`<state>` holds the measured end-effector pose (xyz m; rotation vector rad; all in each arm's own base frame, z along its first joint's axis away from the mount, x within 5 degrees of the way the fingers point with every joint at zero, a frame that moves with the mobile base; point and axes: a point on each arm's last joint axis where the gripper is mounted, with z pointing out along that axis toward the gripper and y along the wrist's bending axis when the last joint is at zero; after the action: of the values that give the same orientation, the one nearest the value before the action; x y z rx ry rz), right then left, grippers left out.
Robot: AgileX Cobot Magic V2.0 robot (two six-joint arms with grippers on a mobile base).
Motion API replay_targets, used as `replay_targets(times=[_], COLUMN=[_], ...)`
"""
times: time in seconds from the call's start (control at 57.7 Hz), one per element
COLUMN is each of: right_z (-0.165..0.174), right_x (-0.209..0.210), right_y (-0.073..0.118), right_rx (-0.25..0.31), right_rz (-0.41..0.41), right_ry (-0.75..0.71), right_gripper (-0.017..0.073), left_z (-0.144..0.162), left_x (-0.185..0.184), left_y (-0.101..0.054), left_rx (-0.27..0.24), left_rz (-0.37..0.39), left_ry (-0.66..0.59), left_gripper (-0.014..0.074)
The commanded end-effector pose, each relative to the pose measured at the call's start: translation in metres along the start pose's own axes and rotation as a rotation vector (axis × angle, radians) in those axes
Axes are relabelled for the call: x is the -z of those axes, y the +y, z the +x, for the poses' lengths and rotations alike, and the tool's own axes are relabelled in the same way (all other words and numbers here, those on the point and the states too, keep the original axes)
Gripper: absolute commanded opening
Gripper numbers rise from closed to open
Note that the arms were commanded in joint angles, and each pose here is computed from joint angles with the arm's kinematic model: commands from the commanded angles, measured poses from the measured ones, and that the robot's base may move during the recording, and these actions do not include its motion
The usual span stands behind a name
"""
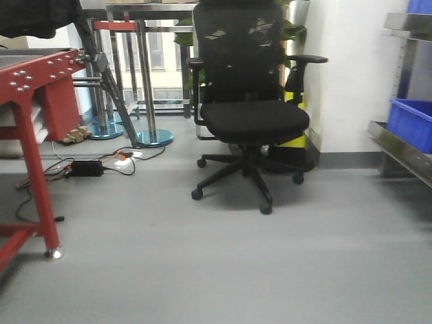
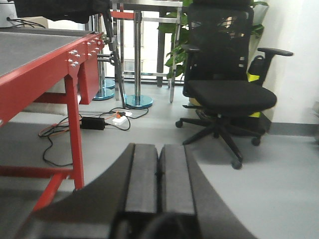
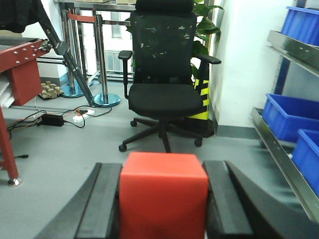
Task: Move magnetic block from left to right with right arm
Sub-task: 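Drive the base away from the first table carrying the cube, then turn the base and drive to the second grey table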
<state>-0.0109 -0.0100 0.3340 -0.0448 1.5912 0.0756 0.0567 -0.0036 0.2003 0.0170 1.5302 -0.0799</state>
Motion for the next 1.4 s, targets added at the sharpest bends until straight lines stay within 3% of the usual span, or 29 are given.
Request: replay_targets(times=[0.0, 1.386], right_z=[-0.0145, -0.0144], right_x=[-0.0003, -0.0004], right_y=[0.0007, 0.0007], right_rx=[0.017, 0.017], right_rz=[-0.003, -0.003], right_ry=[-0.092, -0.091], right_gripper=[0.0223, 0.0223], left_z=[-0.0051, -0.0051], left_x=[0.0005, 0.0005], left_y=[0.0005, 0.0005], left_rx=[0.011, 0.011], left_rz=[-0.004, -0.004], left_ry=[-0.081, -0.081], left_gripper=[-0.0126, -0.0126])
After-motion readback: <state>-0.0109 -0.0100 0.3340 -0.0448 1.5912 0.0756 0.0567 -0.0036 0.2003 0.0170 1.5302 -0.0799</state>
